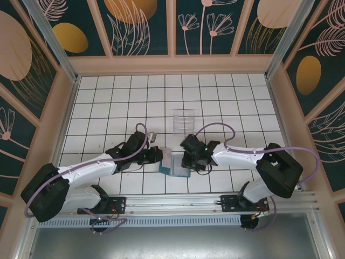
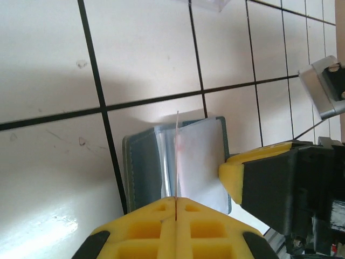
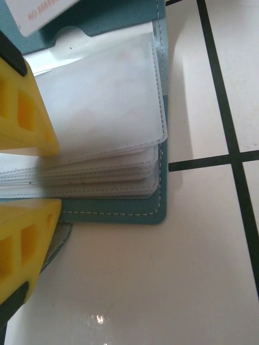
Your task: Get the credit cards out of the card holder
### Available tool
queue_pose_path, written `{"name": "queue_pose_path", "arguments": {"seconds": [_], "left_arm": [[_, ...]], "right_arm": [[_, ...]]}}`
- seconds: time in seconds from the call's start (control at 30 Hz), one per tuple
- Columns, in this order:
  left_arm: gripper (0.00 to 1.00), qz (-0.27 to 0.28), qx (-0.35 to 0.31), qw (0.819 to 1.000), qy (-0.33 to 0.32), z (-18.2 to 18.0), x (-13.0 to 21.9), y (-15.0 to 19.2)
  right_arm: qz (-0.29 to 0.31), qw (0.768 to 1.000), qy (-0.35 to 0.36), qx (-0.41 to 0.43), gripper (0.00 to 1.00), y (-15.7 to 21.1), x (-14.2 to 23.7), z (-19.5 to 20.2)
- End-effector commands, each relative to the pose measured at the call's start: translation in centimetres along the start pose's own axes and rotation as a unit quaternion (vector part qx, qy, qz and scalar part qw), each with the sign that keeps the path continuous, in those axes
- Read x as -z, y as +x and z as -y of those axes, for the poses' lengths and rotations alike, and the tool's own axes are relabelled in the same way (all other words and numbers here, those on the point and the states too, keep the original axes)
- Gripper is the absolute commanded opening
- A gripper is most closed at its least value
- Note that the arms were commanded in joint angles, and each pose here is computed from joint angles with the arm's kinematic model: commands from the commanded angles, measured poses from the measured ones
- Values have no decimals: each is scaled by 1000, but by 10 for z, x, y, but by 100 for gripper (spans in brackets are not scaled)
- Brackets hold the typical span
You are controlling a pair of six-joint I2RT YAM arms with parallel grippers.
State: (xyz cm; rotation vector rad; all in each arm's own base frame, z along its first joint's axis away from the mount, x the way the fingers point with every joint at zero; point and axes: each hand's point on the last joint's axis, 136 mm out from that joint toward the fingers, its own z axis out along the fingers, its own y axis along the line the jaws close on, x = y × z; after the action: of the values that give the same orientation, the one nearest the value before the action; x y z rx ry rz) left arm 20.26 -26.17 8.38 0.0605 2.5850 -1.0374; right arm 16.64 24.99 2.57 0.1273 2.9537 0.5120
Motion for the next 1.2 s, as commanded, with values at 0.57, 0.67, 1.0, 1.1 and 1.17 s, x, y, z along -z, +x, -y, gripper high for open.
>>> {"name": "queue_pose_path", "arguments": {"seconds": [0.57, 0.67, 1.0, 1.1, 1.17], "left_arm": [[0, 23, -330, 943, -14, 54, 19, -55], [0, -6, -405, 914, -42, 58, 10, -68], [0, -75, -588, 804, -48, 92, -12, -106], [0, -97, -615, 779, -71, 90, -27, -121], [0, -120, -630, 764, -74, 88, -37, -125]], "right_arm": [[115, 993, 6, 4, 35, -54, 73, -8], [145, 989, 9, -7, 35, -71, 89, 2], [219, 974, 27, -40, 35, -106, 138, 48], [230, 972, 30, -49, 35, -110, 145, 57], [235, 970, 27, -52, 35, -111, 149, 59]]}}
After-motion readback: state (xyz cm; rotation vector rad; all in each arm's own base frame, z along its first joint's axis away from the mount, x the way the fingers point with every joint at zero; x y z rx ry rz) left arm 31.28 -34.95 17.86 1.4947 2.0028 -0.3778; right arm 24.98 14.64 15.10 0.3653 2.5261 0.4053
